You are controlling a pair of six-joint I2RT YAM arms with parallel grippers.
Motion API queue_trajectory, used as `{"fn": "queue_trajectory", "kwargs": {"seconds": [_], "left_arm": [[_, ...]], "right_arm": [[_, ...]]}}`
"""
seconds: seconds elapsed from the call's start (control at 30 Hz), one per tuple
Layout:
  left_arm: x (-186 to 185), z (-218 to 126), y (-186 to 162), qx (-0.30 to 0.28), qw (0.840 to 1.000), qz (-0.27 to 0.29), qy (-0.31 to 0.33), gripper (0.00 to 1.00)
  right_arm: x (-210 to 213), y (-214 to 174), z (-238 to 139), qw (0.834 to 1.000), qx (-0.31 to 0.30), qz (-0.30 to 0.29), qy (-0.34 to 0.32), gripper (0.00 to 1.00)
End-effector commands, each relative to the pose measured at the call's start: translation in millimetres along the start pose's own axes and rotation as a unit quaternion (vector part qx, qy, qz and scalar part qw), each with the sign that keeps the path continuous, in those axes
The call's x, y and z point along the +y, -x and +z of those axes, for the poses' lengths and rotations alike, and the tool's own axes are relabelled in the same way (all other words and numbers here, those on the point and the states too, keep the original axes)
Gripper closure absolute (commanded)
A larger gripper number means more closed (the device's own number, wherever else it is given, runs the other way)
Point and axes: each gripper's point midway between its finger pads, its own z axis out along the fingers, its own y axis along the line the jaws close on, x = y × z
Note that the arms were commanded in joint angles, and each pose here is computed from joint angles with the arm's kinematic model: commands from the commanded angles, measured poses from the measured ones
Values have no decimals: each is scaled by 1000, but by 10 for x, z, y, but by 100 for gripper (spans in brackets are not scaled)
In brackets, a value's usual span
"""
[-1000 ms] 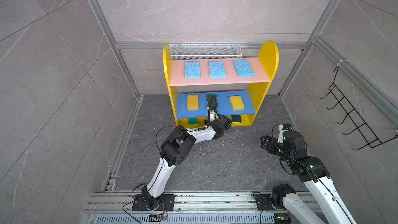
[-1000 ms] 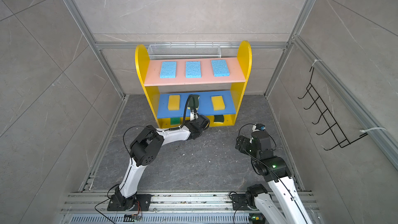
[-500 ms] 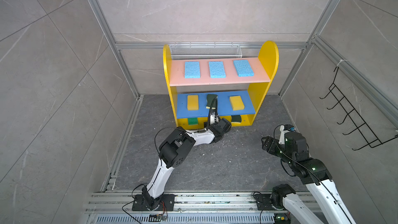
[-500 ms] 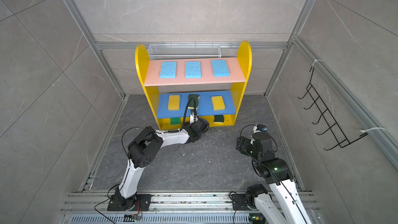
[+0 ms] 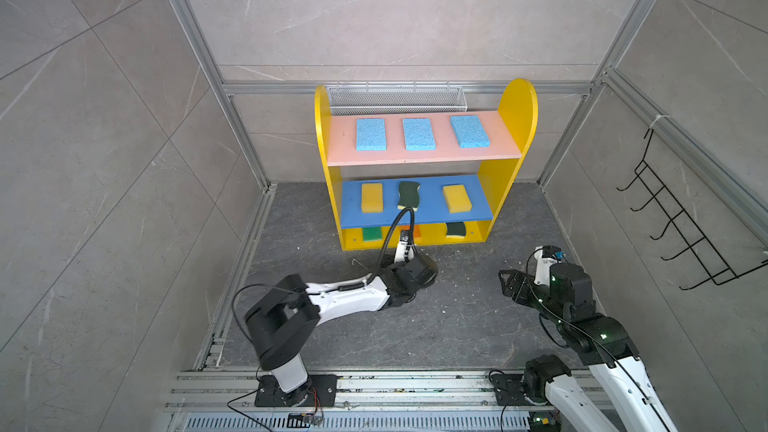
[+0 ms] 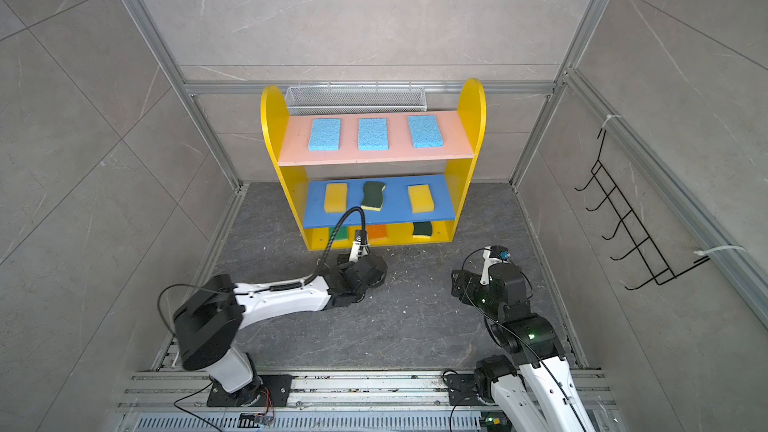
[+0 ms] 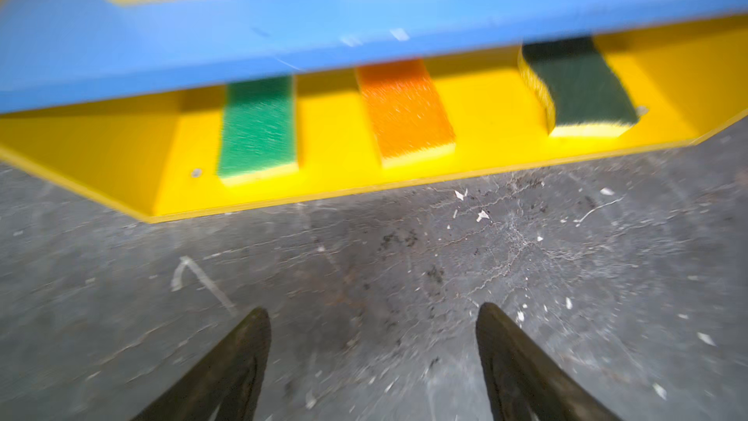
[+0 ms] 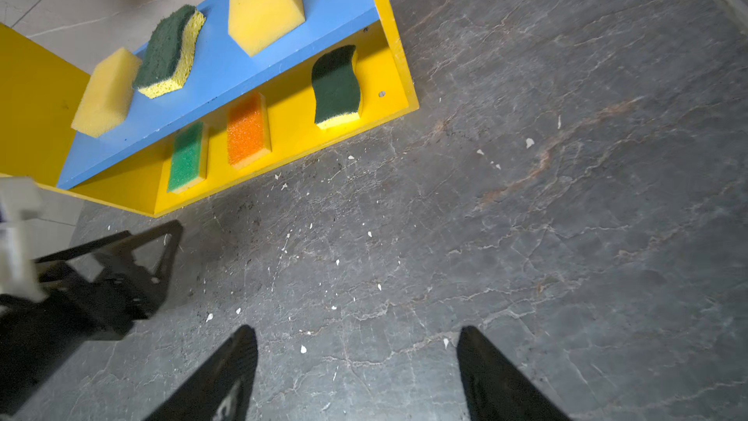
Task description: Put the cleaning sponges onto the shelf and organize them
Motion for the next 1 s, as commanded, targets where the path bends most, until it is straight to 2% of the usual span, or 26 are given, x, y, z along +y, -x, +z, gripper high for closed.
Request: {"fn": "queue_trajectory", "kwargs": {"seconds": [0.0, 0.17, 0.37, 0.6, 0.77, 0.83, 0.97], "left_arm": [[332, -283, 20, 26, 1000, -9, 11, 19], [723, -631, -1, 50, 998, -19, 25, 21], [1139, -898, -26, 31, 997, -68, 23, 23], [1388, -982, -43, 34, 995, -88, 21, 29], [1526, -929, -104, 58, 991, -122, 15, 34], [1571, -918, -105, 58, 989, -134, 9, 36], [1657, -913, -95, 52, 989, -140, 13, 37]], "right_arm": [[62, -57, 34, 1000, 0, 9, 27, 20], [69, -175, 154, 999, 12, 29, 42, 22], [141, -272, 334, 996, 29, 47, 70, 24], [339, -310, 565, 992, 44, 60, 106, 29], [571, -446, 770, 992, 61, 29, 102, 32], [696, -494, 871, 992, 67, 21, 107, 36], [941, -537, 1095, 988, 79, 29, 130, 50]]}}
